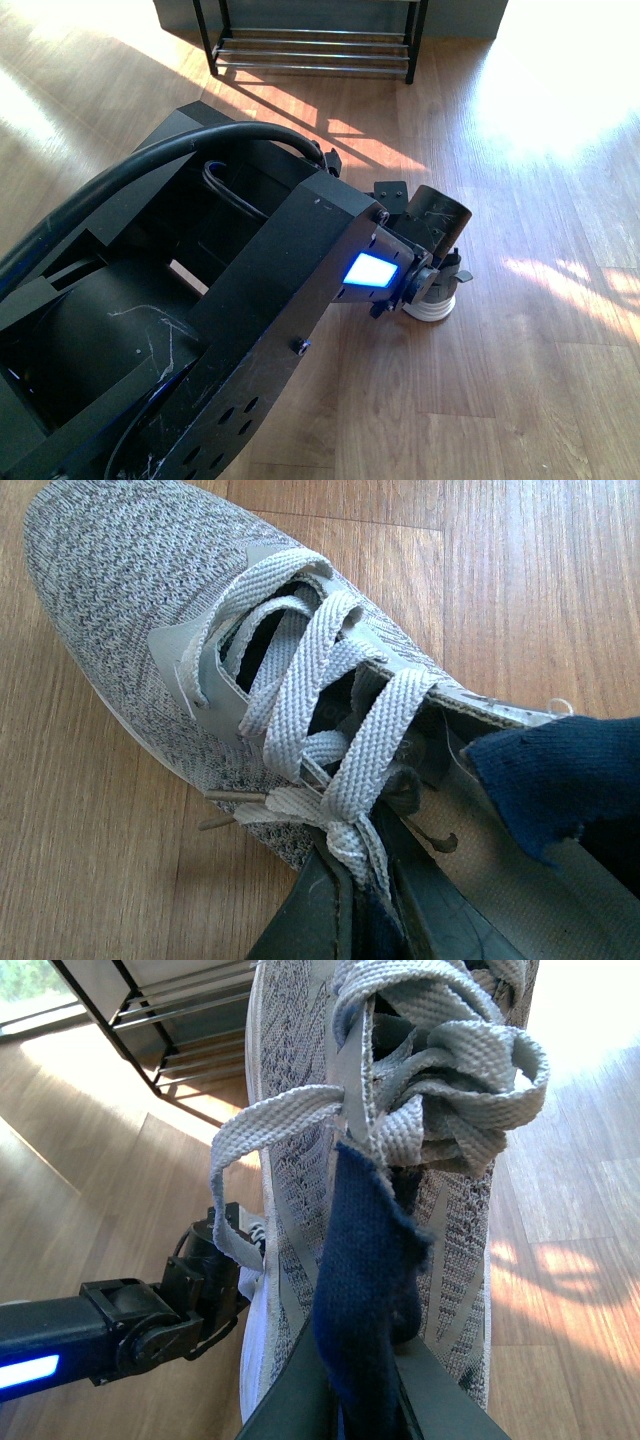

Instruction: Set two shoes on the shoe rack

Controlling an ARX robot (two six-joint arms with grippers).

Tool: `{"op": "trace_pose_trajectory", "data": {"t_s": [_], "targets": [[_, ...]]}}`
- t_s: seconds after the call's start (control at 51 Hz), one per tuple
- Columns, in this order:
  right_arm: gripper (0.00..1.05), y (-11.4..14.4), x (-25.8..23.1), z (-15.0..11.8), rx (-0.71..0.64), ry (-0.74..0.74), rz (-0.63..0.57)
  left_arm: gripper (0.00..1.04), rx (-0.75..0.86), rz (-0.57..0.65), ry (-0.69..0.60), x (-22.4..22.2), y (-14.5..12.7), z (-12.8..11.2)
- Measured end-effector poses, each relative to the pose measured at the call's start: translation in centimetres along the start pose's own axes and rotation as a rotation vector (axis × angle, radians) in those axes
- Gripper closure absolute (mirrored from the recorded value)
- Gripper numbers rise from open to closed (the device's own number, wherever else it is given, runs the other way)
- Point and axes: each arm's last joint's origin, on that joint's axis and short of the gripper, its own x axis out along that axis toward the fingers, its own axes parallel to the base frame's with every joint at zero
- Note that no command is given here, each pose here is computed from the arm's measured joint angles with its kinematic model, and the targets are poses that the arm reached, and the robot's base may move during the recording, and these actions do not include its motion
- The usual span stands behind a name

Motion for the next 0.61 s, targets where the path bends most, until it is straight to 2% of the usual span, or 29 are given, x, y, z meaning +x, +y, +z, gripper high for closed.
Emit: {"op": "trace_pose_trajectory", "data": {"t_s": [0.196, 0.608], "targets": [[1.03, 0.0, 0.0, 0.0, 0.0, 0.0, 0.0, 1.03, -0.034, 0.03, 0.052, -0.22, -0.08, 0.26], [1.03, 0.0, 0.0, 0.0, 0.0, 0.0, 0.0, 1.03, -0.071, 0.037, 0.023, -0.29, -0.25, 0.5]]}}
